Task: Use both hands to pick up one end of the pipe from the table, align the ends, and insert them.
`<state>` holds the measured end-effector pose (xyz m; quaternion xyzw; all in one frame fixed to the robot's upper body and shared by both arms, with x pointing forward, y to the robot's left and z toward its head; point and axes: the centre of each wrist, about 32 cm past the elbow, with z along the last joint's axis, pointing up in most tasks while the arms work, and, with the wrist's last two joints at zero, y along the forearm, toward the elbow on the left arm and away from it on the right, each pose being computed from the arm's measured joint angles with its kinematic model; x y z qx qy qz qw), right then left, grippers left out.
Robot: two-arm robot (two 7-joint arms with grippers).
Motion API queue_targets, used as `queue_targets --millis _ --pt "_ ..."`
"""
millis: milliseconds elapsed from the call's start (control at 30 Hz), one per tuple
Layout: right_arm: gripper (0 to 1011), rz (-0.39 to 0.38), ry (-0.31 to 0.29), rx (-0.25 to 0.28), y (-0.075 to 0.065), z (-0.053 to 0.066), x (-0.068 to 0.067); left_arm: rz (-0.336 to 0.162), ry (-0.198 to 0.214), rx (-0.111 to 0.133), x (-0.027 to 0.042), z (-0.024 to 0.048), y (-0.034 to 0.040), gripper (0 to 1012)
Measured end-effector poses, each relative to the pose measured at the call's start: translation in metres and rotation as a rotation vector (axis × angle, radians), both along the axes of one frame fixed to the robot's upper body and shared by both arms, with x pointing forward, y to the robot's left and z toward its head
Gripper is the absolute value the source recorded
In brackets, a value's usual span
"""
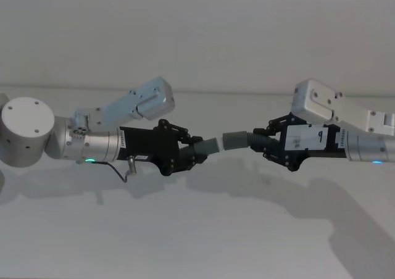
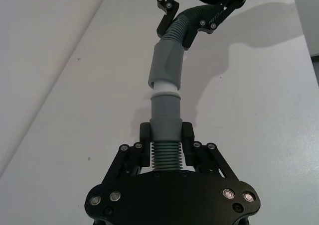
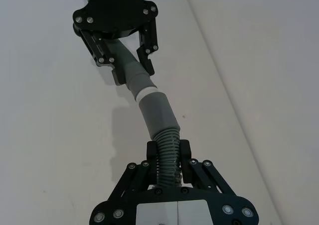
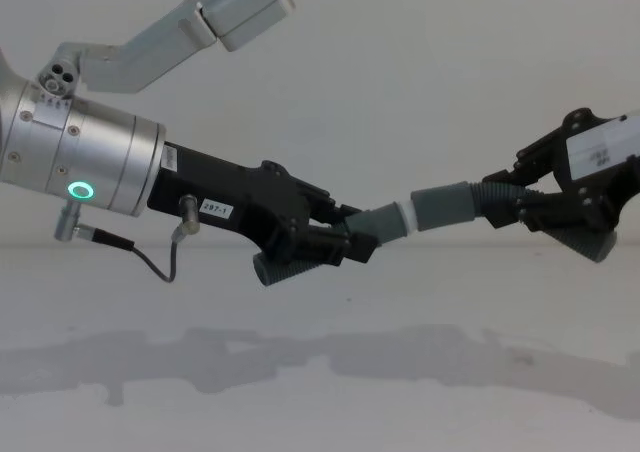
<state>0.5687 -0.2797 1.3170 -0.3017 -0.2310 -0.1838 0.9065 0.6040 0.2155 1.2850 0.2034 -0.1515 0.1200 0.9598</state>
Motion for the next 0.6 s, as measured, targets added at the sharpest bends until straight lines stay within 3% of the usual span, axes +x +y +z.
queue_targets --millis 600 --pt "264 0.021 0.005 0.001 0.0020 0.0007 0.0001 0.007 0.003 0.003 0.0012 0.0000 -0.0001 356"
